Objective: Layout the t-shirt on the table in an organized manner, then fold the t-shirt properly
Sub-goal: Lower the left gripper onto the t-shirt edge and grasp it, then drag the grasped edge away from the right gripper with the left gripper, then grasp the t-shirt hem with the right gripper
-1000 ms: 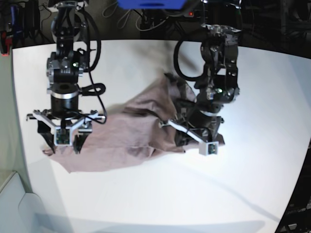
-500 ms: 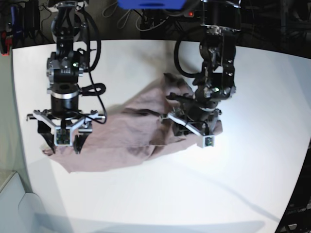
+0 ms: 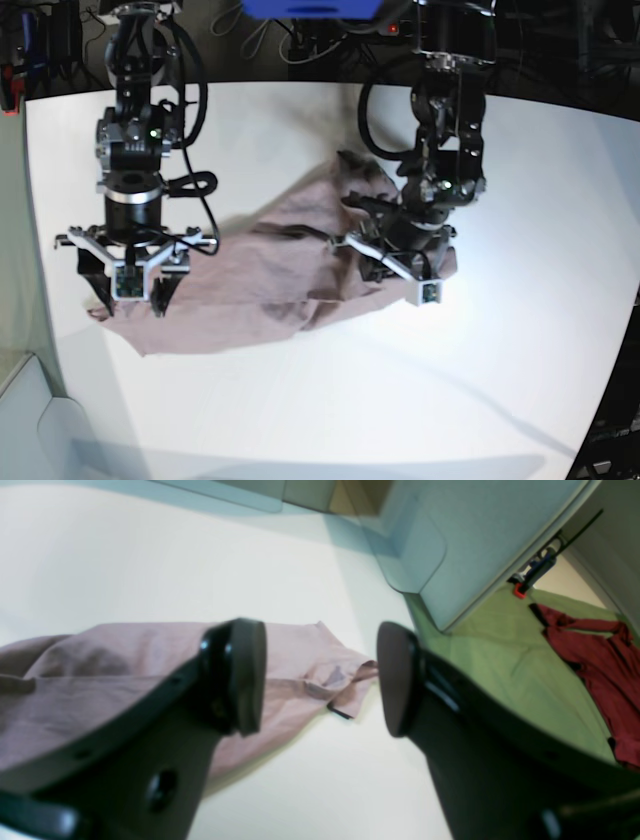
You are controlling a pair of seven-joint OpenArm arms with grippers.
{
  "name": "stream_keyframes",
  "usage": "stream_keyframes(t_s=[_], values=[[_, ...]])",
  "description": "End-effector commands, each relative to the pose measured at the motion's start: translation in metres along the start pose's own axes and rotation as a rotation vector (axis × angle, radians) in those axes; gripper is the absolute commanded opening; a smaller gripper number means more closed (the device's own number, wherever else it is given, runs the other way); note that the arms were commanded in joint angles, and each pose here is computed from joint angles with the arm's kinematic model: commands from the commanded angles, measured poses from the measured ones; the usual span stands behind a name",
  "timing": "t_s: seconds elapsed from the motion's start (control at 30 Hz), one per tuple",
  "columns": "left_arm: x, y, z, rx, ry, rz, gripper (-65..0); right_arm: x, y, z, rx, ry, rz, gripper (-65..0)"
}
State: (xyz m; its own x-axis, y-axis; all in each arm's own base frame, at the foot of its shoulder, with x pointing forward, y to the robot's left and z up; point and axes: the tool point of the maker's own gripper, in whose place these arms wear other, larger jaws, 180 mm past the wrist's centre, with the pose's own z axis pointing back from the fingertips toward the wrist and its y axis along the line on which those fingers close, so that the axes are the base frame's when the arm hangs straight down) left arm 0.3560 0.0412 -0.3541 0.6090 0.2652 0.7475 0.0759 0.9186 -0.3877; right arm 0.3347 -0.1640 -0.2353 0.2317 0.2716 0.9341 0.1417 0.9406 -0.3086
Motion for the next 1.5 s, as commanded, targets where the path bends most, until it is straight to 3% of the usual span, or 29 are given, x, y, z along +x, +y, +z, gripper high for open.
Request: stream_keyframes(t_s=[0.0,0.3,0.47,0.93,1.07,1.17,1.27,1.47], values=[[0.018,-0.008,0.002,-0.022,-0.055,-0.002,-64.9,0.015,-0.004,0.000,-0.013,-0.058,-0.001,-29.1],[0.010,-0.037,0.036,-0.087,-0.089,-0.042,-64.7,0.017,-0.005,-0.001,-0.014,-0.060,-0.001,-29.1],[0.003,-0.033,0.055,-0.087,-0.089,-0.072,-64.7,0.017,-0.004,-0.001,-0.012,-0.062,-0.004,-29.1],[-0.072,0.047,0.128,0.029,0.138,-0.312,-64.7,0.017,-0.004,-0.001,-0.012,-0.062,-0.003,-29.1],[-0.082,0.063,0.142,0.044,0.154,-0.371,-64.7,0.017,-0.003,-0.001,-0.010,-0.061,-0.004,-29.1],[-0.072,0.091,0.151,0.106,0.146,-0.407,-64.7,0.017,-0.002,-0.001,-0.006,-0.060,-0.007,-29.1],[-0.049,0.133,0.164,0.236,0.110,-0.399,-64.7,0.013,0.003,-0.002,0.005,-0.049,-0.006,-29.1],[-0.014,0.178,0.190,0.391,0.042,-0.401,-64.7,-0.017,0.041,-0.007,0.103,0.029,0.027,-29.1]])
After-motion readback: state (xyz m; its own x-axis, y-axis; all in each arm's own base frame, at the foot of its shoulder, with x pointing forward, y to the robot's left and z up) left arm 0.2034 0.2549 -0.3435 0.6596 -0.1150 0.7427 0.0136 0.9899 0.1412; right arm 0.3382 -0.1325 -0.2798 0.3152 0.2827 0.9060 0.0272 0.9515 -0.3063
